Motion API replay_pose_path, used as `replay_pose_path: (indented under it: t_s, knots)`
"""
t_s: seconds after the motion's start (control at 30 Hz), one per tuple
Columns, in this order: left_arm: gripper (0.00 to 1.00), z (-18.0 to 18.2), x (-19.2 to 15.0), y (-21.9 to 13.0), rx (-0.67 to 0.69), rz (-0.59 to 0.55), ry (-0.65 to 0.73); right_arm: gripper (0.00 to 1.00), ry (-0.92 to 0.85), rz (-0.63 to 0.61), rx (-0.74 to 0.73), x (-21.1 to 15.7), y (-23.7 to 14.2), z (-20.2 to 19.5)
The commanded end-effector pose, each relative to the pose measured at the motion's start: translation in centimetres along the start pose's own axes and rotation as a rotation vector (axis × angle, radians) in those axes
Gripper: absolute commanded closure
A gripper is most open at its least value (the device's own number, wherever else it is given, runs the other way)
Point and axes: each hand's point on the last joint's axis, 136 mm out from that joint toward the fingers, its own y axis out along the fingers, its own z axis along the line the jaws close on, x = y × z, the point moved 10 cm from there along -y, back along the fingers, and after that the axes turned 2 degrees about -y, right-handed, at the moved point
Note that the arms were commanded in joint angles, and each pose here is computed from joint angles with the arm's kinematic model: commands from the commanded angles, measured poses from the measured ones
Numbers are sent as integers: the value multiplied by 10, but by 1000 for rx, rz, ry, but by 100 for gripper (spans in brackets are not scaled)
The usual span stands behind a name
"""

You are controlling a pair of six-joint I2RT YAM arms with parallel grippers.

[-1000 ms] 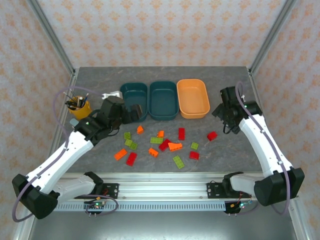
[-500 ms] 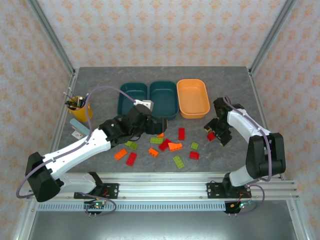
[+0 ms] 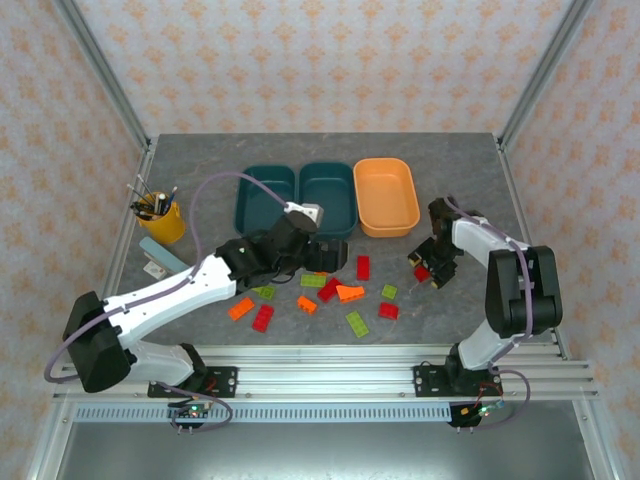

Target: Sort the legos into containers by color

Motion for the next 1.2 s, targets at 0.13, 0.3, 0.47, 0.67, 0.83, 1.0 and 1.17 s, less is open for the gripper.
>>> replay_pose_path:
  t_s: [0.13, 0.3, 0.47, 0.67, 0.83, 1.0, 1.17]
  knots:
    - [0, -24, 11, 1, -61, -11, 41, 50, 0, -14, -14, 4, 8, -1]
    - [0, -30, 12, 4, -66, -5, 48, 59, 14, -19, -13, 2, 8, -3]
    - [0, -31, 14, 5, -55, -7, 34, 63, 12, -46, 1, -1, -3, -6]
    - [0, -32, 50, -7, -20, -25, -31, 62, -225, -251, 35, -13, -75, 30]
    - [0, -28, 94, 2, -28, -27, -107, 62, -335, -300, 84, -4, -98, 76]
    - [0, -20, 131, 23, 0, -24, -171, 62, -394, -275, 108, 21, -86, 129]
    - [0, -9, 160, 47, 51, -18, -195, 62, -419, -246, 73, 47, -58, 170]
